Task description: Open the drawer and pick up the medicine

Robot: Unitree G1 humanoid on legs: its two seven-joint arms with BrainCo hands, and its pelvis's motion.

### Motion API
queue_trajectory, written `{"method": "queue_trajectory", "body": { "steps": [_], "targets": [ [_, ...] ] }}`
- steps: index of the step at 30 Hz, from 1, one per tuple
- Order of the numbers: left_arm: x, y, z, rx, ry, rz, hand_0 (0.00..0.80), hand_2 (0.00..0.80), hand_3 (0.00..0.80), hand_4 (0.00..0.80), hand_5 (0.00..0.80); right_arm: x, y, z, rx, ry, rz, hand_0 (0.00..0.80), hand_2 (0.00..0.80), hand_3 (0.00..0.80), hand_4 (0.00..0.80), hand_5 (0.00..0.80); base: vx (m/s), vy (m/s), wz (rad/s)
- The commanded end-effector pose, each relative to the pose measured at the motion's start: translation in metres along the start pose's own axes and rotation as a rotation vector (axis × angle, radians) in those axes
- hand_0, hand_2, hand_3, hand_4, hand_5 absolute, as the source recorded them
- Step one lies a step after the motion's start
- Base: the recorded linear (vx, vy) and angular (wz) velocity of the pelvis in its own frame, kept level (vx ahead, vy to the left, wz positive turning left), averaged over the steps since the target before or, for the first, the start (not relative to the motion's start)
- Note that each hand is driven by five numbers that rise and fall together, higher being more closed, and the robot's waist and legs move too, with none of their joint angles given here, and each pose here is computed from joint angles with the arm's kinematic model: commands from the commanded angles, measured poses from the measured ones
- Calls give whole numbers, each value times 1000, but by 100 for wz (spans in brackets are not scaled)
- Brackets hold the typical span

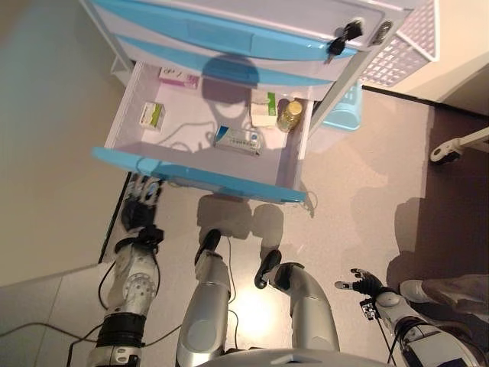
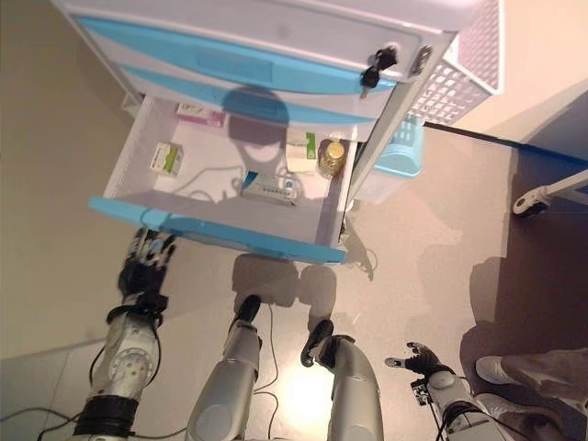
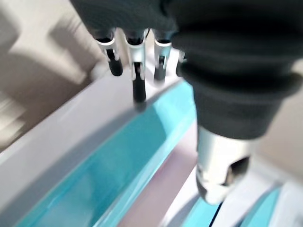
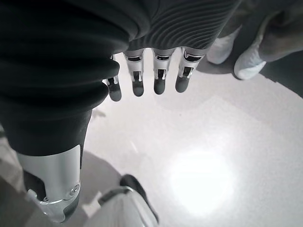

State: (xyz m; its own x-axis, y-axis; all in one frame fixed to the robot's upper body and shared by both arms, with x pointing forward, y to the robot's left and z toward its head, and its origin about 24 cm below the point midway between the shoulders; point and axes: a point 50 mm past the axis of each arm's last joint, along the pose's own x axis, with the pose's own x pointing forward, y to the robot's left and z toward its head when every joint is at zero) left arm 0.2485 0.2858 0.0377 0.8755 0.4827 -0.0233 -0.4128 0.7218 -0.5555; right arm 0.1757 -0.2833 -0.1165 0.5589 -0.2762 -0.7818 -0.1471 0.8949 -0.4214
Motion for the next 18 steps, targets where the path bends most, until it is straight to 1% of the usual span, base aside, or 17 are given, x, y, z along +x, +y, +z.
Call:
{"method": "queue_trajectory", "body": {
  "steps": [1, 2, 3, 7, 8, 12, 13, 14, 15, 16, 17, 18],
  "targets": [
    [8, 19, 27, 102, -139, 79, 0, 0, 0, 0, 0, -7, -20, -33, -15, 108, -66, 0, 0, 0, 0, 0, 82, 65, -20],
    [8, 24, 26, 118, -129, 105, 0, 0, 0, 0, 0, -7, -22, -34, -14, 114, -72, 0, 0, 0, 0, 0, 121, 66, -25],
    [6, 43, 19, 158, -86, 189, 0, 0, 0, 0, 0, -9, -24, -39, -9, 127, -82, 0, 0, 0, 0, 0, 94, 47, -22],
    [5, 58, 17, 199, -61, 247, 0, 0, 0, 0, 0, -10, -27, -44, 0, 145, -92, 0, 0, 0, 0, 0, 84, 44, -24],
    [2, 74, 12, 224, -26, 313, 0, 0, 0, 0, 0, -13, -30, -52, 10, 167, -106, 0, 0, 0, 0, 0, 126, 61, -6],
    [-10, 108, -1, 315, 89, 436, 0, 0, 0, 0, 0, -18, -31, -67, 24, 216, -120, 0, 0, 0, 0, 0, 138, 62, -19],
    [-20, 125, -8, 366, 158, 492, 0, 0, 0, 0, 0, -19, -30, -72, 33, 230, -125, 0, 0, 0, 0, 0, 125, 37, -16],
    [-20, 125, -8, 366, 158, 492, 0, 0, 0, 0, 0, -19, -30, -72, 33, 230, -125, 0, 0, 0, 0, 0, 132, 45, -12],
    [-30, 139, -14, 396, 221, 545, 0, 0, 0, 0, 0, -19, -29, -73, 34, 233, -124, 0, 0, 0, 0, 0, 90, 40, -17],
    [-33, 145, -15, 418, 241, 556, 0, 0, 0, 0, 0, -20, -28, -76, 37, 241, -124, 0, 0, 0, 0, 0, 91, 39, -20],
    [-33, 145, -14, 419, 241, 556, 0, 0, 0, 0, 0, -21, -28, -76, 37, 242, -123, 0, 0, 0, 0, 0, 168, 64, -32],
    [-54, 165, -28, 508, 378, 604, 0, 0, 0, 0, 0, -22, -26, -81, 46, 256, -125, 0, 0, 0, 0, 0, 125, 47, -32]
  ]
}}
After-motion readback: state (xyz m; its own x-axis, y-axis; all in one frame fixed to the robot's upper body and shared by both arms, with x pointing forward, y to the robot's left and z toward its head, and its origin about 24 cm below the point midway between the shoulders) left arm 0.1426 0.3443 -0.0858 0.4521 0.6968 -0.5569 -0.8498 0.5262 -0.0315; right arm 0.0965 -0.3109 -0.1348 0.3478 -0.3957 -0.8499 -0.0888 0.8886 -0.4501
